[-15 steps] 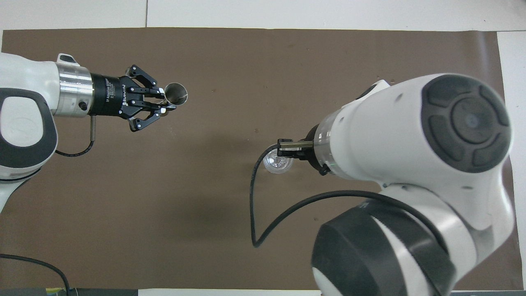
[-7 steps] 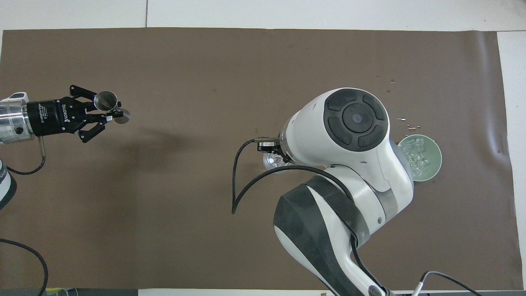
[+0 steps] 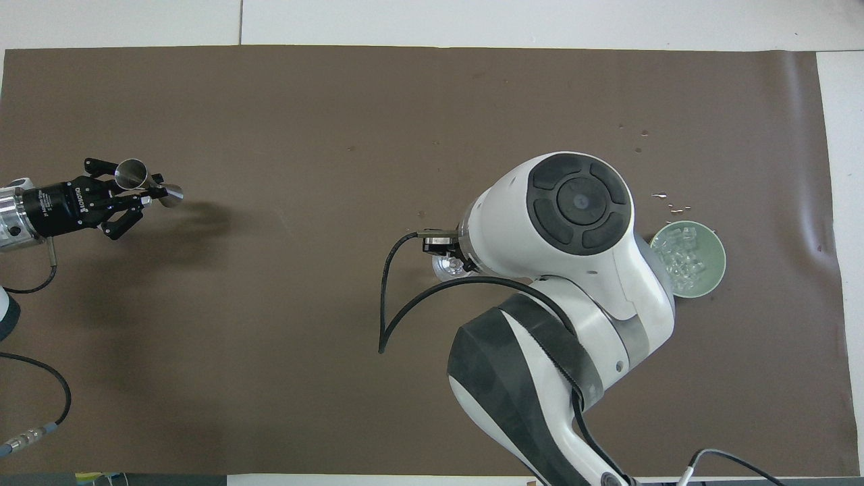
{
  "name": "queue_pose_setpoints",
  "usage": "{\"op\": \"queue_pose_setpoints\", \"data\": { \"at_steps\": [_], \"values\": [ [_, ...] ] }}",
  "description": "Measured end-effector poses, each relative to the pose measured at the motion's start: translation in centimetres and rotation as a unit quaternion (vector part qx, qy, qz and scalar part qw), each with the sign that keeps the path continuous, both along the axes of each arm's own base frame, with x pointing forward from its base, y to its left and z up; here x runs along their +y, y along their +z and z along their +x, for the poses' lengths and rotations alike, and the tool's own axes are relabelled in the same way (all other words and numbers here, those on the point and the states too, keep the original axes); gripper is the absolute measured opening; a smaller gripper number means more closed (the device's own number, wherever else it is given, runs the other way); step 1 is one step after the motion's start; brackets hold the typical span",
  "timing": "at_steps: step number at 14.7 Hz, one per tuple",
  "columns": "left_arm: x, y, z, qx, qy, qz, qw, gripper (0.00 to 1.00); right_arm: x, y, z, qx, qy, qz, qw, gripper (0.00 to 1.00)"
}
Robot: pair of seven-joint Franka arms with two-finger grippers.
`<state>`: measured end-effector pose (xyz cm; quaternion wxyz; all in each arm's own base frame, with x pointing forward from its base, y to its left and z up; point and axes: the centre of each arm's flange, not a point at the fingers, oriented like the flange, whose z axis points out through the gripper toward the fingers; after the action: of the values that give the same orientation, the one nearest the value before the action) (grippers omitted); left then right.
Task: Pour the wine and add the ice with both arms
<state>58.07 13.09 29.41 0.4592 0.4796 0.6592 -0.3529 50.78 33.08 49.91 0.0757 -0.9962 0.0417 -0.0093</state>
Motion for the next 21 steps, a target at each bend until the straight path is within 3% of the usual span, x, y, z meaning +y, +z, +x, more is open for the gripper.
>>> {"op": "queue_pose_setpoints", "data": {
  "at_steps": [5,9,11,12,16,18,21],
  "values": [
    [-0.2,-4.4,-0.1,0.002,0.002,-0.009,1.000,0.21,-0.1,-0.3,-0.5,-0.002,0.000,-0.003,1.000,0.32],
    [0.2,-5.5,-0.3,0.000,0.006,-0.004,1.000,0.22,0.1,1.7,-0.3,-0.019,0.000,0.007,1.000,0.72],
    [0.4,-5.4,-0.2,-0.003,0.007,-0.003,1.000,0.40,-0.1,3.1,0.1,-0.036,0.001,0.003,0.999,0.95],
    [0.5,-5.3,-0.2,-0.004,0.007,-0.003,1.000,0.50,-0.6,3.8,0.4,-0.046,0.001,-0.007,0.999,1.00],
    [1.3,-5.1,-0.6,-0.016,-0.028,0.031,0.999,0.94,-7.0,7.5,2.3,-0.068,-0.034,-0.050,0.996,1.00],
    [2.2,-4.4,-0.9,-0.036,-0.073,0.072,0.994,1.00,-12.0,9.2,2.7,-0.060,-0.037,-0.073,0.995,1.00],
    [3.6,-2.4,-0.8,-0.068,-0.159,0.148,0.974,1.00,-18.9,9.5,3.1,-0.020,-0.016,-0.101,0.995,1.00]
  ]
}}
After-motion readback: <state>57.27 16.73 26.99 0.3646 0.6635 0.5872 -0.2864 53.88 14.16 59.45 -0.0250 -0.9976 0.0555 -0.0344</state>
